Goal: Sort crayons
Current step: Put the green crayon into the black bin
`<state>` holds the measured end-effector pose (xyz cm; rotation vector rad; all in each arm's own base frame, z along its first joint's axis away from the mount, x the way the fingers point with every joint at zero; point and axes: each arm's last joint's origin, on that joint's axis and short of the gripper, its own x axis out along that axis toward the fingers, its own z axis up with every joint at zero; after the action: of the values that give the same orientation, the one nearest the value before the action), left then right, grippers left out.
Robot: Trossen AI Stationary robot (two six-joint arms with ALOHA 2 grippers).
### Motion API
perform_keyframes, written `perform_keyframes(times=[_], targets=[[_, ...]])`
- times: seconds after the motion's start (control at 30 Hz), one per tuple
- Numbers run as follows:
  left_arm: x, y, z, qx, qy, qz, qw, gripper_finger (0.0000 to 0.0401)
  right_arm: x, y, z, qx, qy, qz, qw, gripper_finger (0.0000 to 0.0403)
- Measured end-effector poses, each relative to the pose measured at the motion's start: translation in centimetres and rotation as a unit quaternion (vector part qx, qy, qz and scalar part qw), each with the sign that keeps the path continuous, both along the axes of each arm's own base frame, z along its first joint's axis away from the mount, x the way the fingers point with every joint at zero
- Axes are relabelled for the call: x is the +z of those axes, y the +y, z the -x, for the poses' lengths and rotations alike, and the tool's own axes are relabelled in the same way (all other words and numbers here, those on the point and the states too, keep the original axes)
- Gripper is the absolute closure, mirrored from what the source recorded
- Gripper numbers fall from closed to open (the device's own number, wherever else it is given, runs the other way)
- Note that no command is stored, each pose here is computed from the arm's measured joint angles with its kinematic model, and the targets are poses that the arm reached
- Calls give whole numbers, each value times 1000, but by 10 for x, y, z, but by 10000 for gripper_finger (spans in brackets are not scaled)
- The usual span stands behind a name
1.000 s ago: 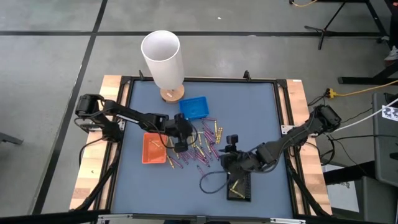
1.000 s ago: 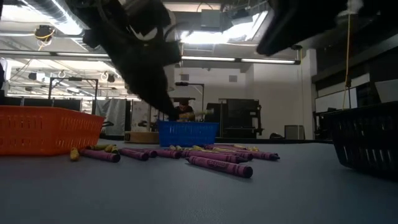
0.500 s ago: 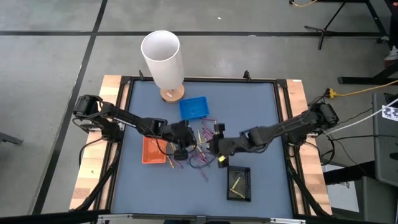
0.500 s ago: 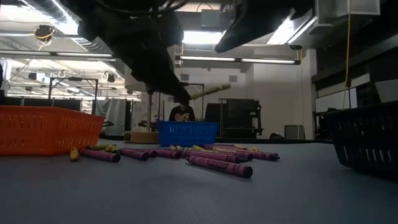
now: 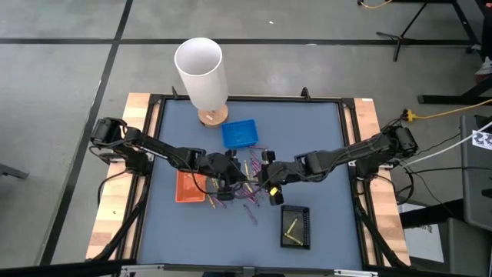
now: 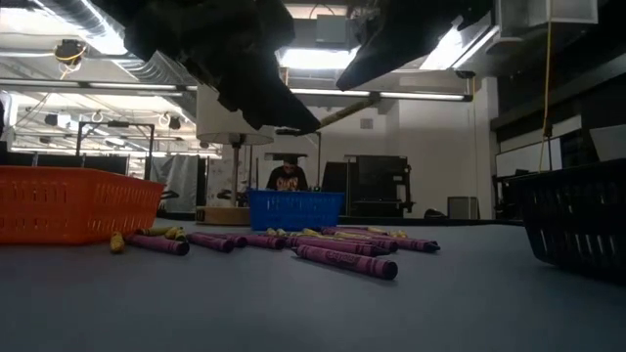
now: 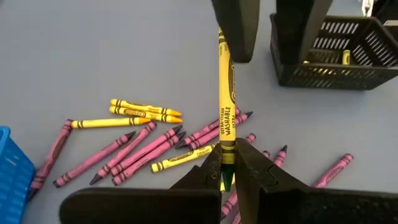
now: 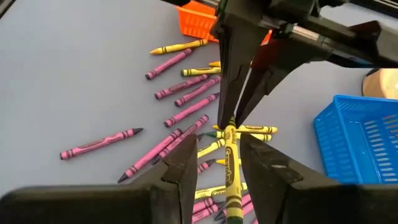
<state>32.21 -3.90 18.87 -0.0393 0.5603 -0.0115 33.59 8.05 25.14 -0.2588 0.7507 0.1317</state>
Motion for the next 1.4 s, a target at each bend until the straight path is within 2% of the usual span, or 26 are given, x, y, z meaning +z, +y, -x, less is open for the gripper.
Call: perform_keyframes(times=[1.27, 1.4], targets=[[3, -6, -1, -10, -17, 3, 1000, 395, -6, -2, 6, -11, 39, 13, 999, 283], [3, -6, -1, -10, -17, 3, 1000, 395, -6, -2, 6, -11, 39, 13, 999, 295]])
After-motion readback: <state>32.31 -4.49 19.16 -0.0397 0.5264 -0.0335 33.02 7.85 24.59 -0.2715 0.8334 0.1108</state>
